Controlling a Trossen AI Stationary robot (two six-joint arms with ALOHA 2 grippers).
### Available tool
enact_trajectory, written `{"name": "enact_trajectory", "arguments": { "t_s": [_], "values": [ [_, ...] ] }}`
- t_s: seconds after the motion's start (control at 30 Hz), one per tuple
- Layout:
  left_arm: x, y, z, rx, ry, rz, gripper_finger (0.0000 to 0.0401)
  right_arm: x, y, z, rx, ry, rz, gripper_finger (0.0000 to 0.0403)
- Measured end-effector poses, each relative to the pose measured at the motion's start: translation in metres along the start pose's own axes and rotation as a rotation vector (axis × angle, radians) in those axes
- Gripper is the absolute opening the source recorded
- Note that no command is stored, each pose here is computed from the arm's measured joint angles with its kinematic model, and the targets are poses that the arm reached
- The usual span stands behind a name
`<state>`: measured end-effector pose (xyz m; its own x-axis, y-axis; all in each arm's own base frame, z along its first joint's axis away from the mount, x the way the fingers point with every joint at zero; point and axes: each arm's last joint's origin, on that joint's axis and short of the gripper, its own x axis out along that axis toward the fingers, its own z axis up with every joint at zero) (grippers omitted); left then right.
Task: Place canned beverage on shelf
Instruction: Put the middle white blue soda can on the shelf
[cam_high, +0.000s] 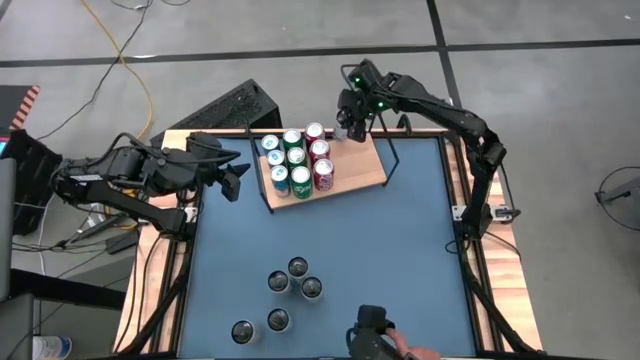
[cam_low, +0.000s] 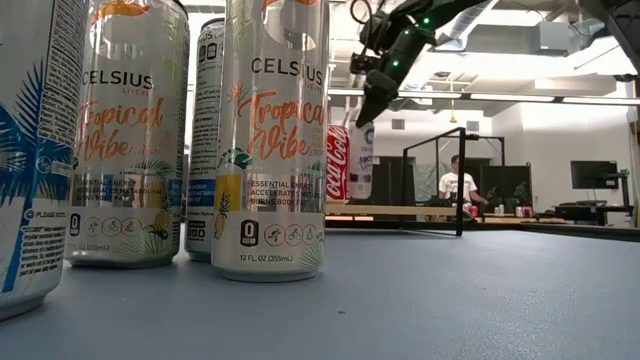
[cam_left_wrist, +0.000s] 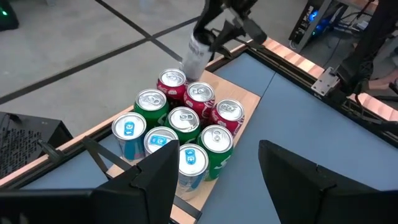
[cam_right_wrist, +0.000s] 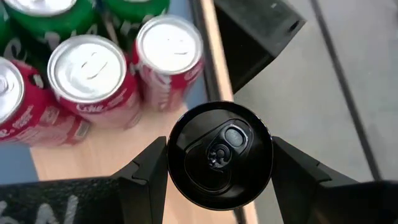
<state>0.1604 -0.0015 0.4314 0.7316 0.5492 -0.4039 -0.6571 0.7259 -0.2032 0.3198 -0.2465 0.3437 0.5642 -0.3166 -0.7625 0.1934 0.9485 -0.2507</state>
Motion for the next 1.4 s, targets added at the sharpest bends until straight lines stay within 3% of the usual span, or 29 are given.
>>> {"name": "enact_trajectory", "arguments": {
  "t_s": [0.23,0.7,1.4],
  "values": [
    [0.0,0.0,0.0,-0.003,-0.003,0.005,0.0206,0.002,0.007,0.006,-0.05,-0.018,0.008,0.0213],
    [0.0,0.001,0.0,-0.003,-0.014,0.021,0.0206,0.005,0.009,-0.003,-0.035,0.0,0.143,0.0213],
    [0.0,0.001,0.0,-0.003,-0.014,0.021,0.0206,0.022,0.01,-0.003,-0.058,0.016,0.157,0.0213]
  ]
}}
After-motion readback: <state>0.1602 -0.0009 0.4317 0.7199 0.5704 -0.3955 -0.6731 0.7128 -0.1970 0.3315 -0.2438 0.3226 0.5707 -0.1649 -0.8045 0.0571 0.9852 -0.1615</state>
